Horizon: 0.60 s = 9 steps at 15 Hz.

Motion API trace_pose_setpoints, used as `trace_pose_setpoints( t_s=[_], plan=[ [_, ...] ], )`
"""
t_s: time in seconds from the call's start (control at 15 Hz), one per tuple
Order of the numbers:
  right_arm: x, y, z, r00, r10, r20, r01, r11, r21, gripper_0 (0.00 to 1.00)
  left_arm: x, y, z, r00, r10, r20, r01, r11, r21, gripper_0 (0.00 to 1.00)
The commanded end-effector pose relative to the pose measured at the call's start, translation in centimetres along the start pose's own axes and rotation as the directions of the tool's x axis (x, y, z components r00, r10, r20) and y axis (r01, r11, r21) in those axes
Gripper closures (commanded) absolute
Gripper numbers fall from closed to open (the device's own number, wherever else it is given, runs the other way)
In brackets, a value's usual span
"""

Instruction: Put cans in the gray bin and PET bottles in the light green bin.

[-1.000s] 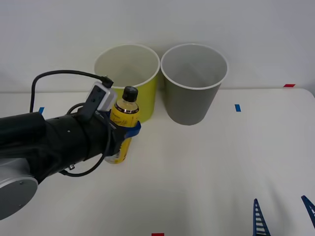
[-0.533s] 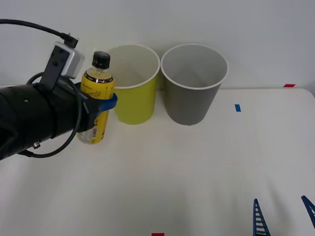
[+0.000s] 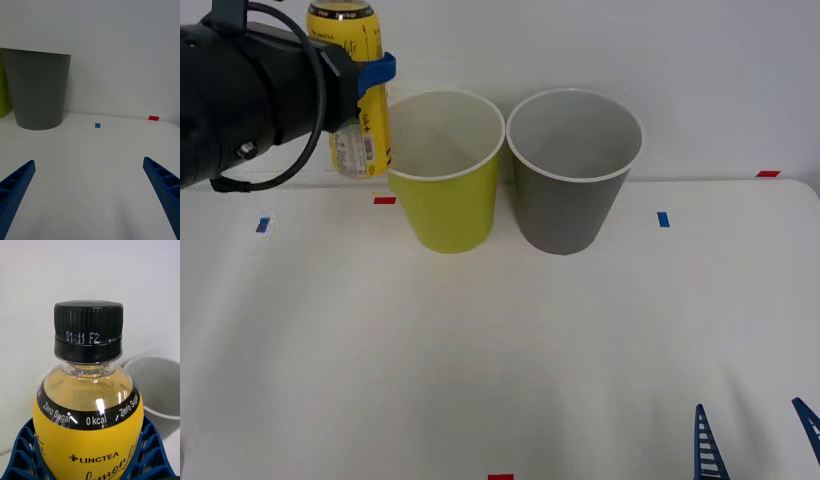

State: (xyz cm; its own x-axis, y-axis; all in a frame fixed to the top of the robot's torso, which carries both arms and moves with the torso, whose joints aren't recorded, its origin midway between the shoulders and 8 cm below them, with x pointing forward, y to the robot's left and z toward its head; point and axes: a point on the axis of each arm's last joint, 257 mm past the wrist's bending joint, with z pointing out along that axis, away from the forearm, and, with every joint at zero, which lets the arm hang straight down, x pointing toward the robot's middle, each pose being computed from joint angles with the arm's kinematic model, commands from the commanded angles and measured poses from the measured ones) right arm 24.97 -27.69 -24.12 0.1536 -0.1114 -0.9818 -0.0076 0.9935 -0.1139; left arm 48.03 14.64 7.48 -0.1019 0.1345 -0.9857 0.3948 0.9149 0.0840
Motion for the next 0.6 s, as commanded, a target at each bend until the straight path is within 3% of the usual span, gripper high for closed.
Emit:
trace_pose_setpoints(
  t_s=[0.07, 0.47, 0.6],
  plan=[
    [0.0, 0.0, 0.0, 1.000, 0.000, 0.000, 0.000, 1.0000, 0.000, 0.00, -3.3, 1.5, 2.9, 0.9925, 0.074, 0.097, -0.066, 0.9944, -0.082, 1.00],
    [0.0, 0.0, 0.0, 1.000, 0.000, 0.000, 0.000, 1.0000, 0.000, 0.00, -4.8, 0.6, 8.3, 0.9841, 0.051, 0.170, -0.046, 0.9984, -0.033, 0.99],
    [0.0, 0.0, 0.0, 1.000, 0.000, 0.000, 0.000, 1.0000, 0.000, 0.00, -4.7, 0.6, 10.7, 0.9773, 0.030, 0.210, -0.029, 0.9995, -0.011, 1.00]
  ],
)
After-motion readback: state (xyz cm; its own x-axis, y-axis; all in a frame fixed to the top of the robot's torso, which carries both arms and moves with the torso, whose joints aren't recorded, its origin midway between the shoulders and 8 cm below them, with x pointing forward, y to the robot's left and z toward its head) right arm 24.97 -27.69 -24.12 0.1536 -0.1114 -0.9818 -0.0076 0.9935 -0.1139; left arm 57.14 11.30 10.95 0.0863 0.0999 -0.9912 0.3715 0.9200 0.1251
